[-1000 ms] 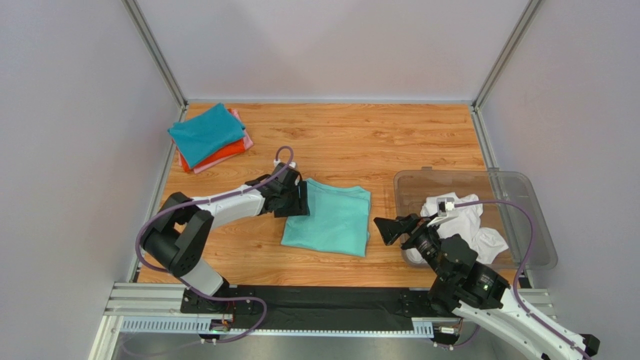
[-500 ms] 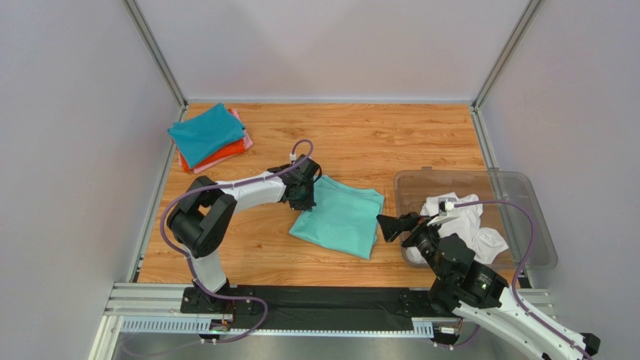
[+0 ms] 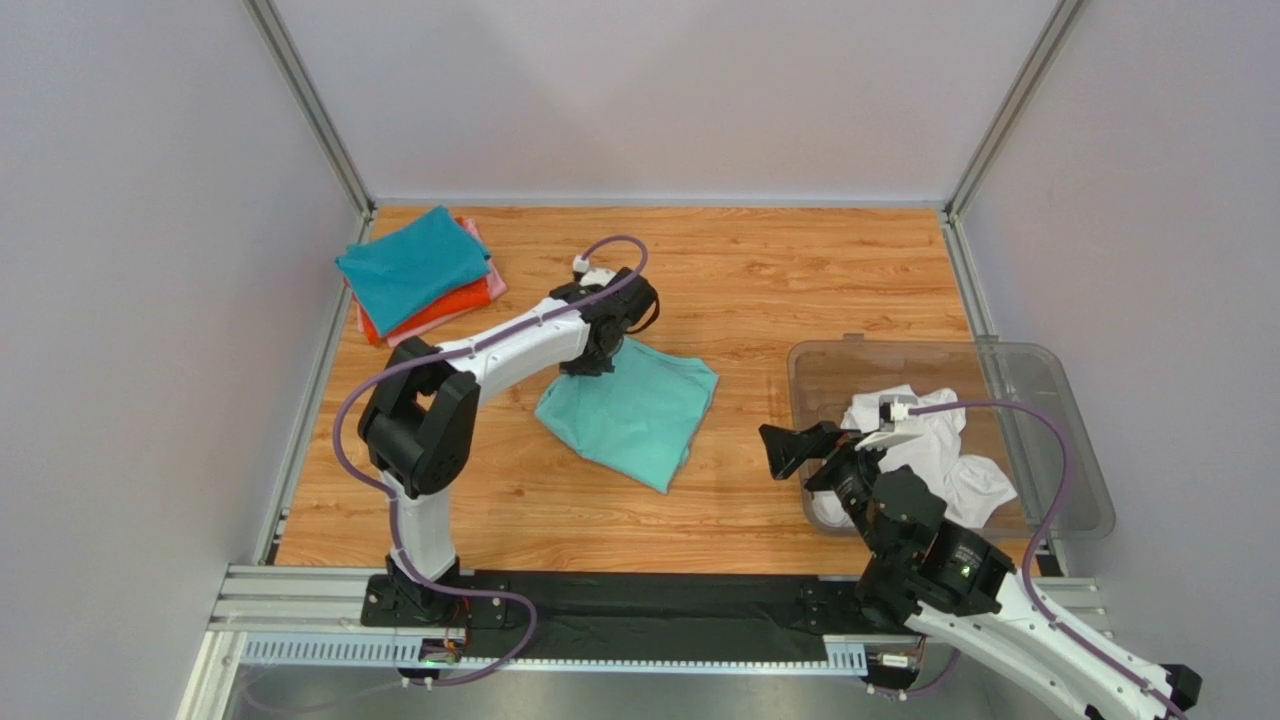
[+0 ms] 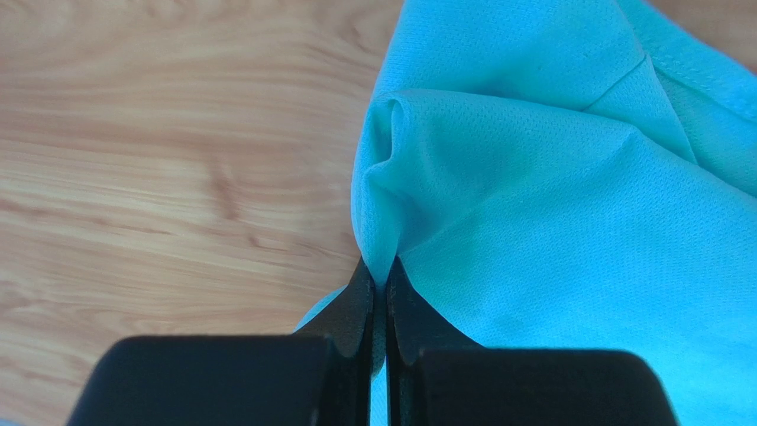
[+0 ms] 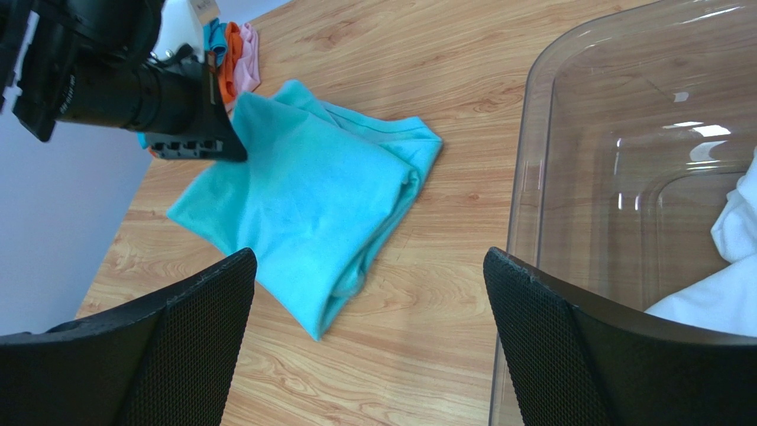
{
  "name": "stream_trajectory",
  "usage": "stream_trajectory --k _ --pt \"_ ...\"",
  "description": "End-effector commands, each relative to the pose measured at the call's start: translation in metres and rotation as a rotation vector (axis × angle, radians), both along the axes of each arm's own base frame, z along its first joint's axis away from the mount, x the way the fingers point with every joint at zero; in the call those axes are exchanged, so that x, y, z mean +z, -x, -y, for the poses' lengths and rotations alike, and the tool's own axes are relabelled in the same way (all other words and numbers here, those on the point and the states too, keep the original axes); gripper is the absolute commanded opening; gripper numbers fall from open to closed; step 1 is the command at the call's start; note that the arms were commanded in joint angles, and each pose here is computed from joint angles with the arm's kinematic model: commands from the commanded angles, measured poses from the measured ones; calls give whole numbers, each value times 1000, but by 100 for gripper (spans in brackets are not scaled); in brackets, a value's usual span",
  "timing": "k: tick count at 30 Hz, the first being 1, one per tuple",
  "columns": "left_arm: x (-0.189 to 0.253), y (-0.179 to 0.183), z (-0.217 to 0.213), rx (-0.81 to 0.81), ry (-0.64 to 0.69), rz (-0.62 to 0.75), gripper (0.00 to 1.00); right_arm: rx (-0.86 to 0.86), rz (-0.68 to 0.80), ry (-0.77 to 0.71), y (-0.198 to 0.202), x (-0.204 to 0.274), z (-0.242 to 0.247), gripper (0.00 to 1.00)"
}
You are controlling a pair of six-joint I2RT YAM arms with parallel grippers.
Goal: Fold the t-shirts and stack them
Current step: Neatly place the folded tshirt to the corner
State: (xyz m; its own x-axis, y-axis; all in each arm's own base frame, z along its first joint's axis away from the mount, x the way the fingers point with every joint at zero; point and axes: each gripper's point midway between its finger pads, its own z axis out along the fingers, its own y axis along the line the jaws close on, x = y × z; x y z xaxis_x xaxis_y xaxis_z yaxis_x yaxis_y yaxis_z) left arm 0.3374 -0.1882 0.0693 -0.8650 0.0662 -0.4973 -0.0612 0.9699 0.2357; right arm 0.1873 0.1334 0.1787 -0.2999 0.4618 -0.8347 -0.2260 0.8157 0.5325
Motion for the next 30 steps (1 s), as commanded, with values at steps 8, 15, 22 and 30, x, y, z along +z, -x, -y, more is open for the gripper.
stream_trajectory --k 8,15,22,30 --pt "84 -76 -87 69 -285 170 0 -53 13 108 -4 -7 16 100" --pt "127 -124 -106 84 -315 274 0 -68 30 136 -5 -7 21 100" --pt "162 -162 -122 122 -366 362 0 -79 37 155 -6 -7 24 100" --pt "200 -198 -128 114 -345 462 0 -112 37 183 -10 -9 29 100"
